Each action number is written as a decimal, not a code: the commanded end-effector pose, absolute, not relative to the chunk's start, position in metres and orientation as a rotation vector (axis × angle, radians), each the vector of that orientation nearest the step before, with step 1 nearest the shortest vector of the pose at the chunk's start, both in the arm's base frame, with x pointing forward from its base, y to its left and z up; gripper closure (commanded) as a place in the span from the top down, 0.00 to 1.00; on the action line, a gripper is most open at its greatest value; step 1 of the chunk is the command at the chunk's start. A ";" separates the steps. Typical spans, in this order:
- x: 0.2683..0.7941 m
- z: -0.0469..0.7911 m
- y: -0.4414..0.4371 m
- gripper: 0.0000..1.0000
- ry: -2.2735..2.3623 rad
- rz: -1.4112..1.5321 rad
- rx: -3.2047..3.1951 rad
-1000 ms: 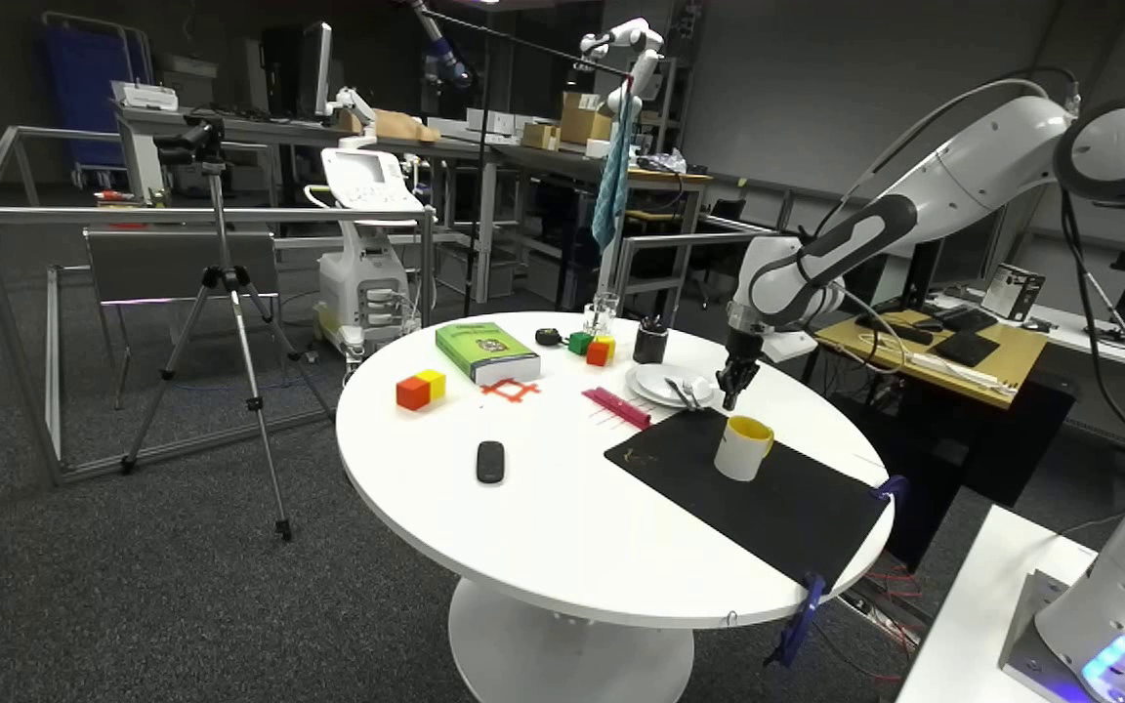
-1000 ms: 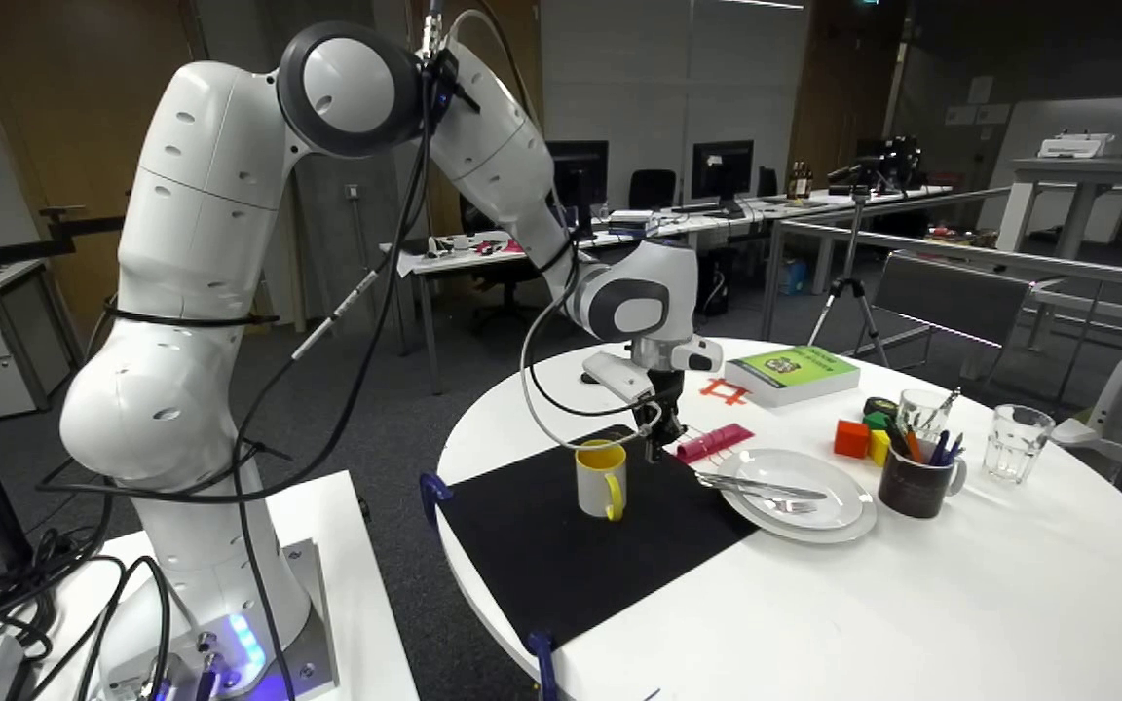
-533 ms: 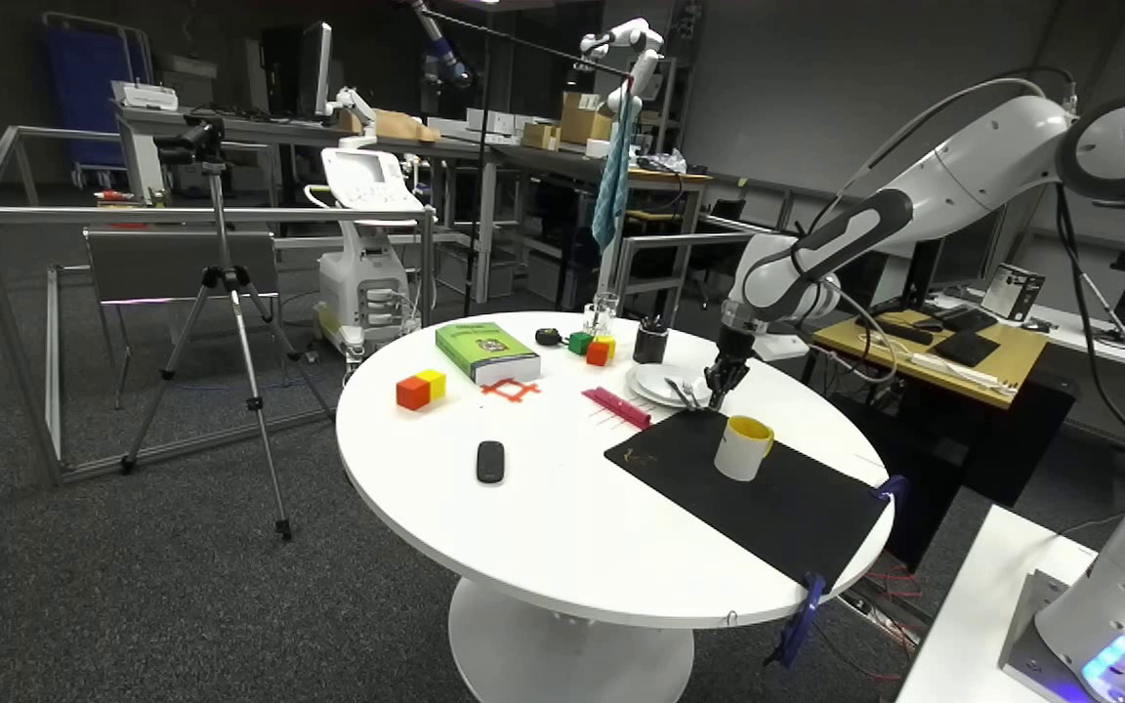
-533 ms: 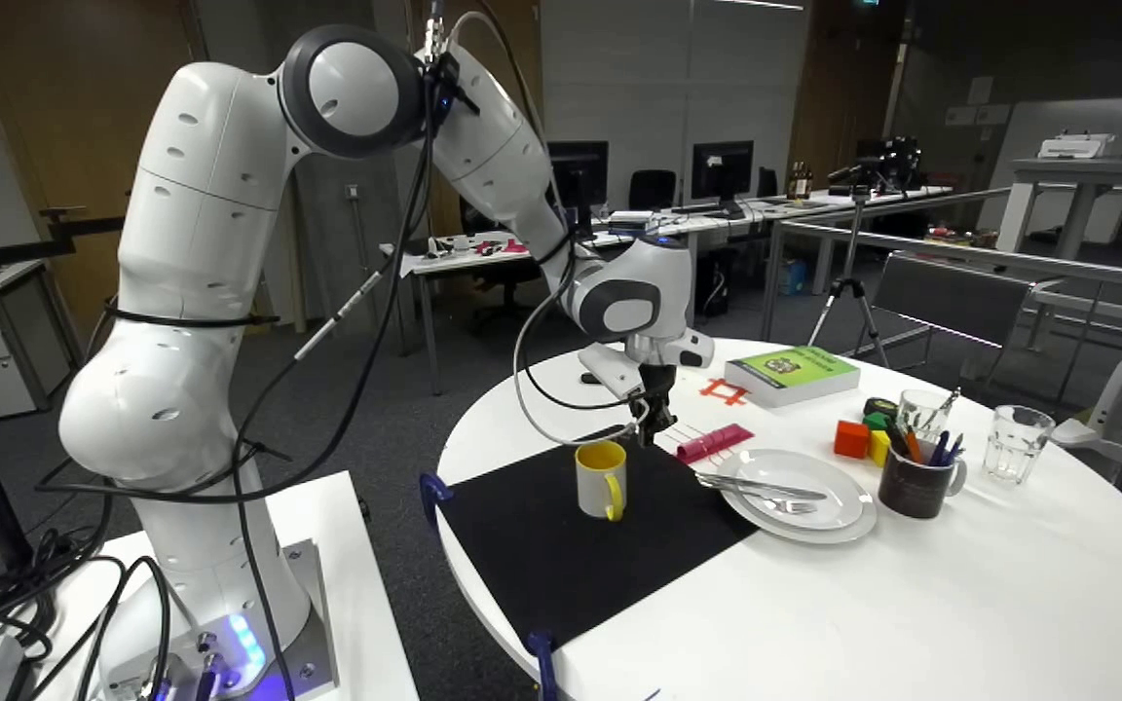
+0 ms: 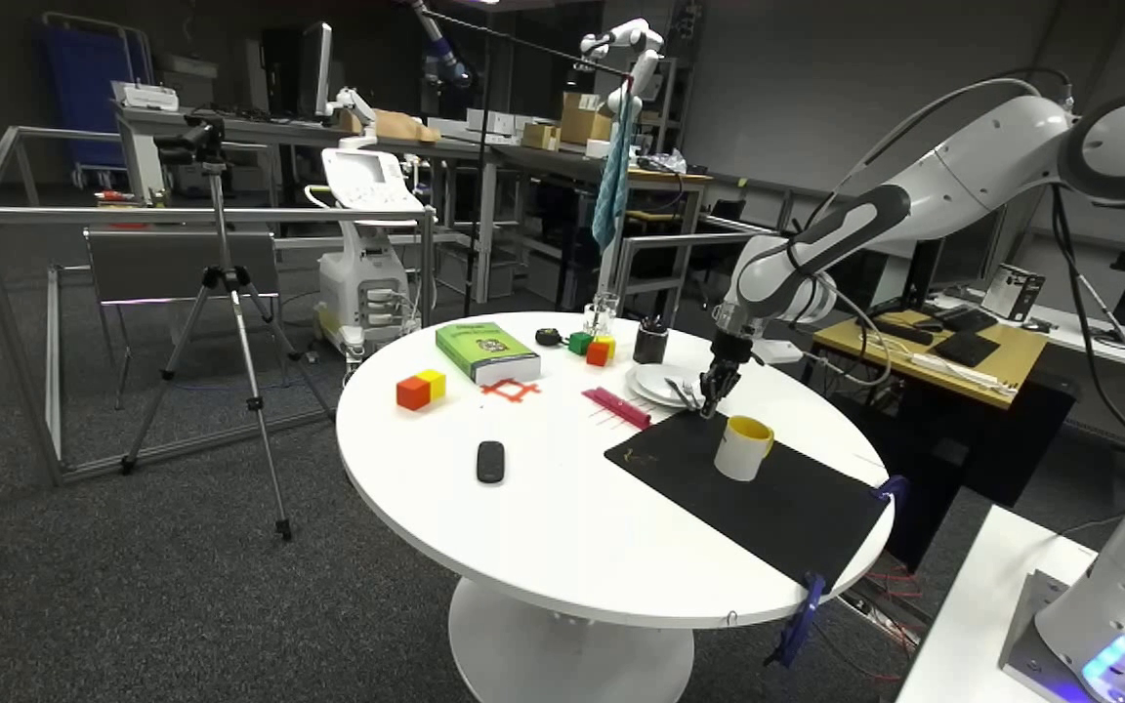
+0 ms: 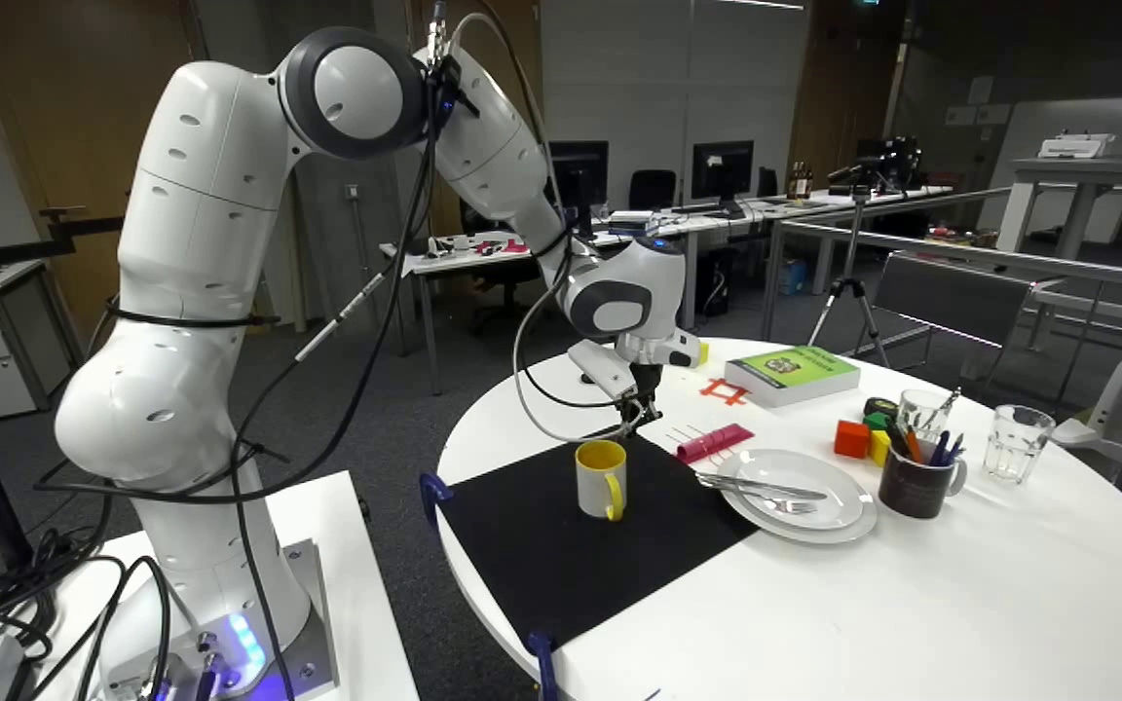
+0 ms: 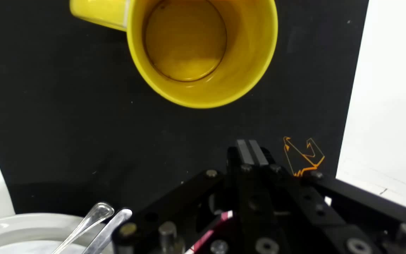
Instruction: Slide the white mug backward
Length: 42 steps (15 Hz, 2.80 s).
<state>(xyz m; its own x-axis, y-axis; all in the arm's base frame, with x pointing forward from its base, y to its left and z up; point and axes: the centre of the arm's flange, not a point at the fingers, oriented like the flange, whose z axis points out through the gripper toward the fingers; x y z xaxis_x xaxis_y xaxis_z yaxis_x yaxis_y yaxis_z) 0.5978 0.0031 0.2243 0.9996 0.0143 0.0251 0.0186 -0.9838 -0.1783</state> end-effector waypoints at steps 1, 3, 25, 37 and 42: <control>0.584 0.232 -0.001 0.00 -0.119 0.041 -2.926; 0.580 0.230 -0.001 0.00 -0.178 0.091 -2.928; 0.569 0.221 -0.003 0.00 -0.341 0.283 -2.952; 0.580 0.221 -0.003 0.00 -0.243 0.106 -2.983; 0.583 0.222 -0.004 0.00 -0.227 0.062 -2.995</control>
<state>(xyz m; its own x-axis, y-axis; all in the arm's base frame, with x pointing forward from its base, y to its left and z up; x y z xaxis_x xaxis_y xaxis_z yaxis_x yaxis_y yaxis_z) 0.5878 -0.0027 0.2194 0.9832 0.1752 -0.0509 0.1661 -0.9748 -0.1487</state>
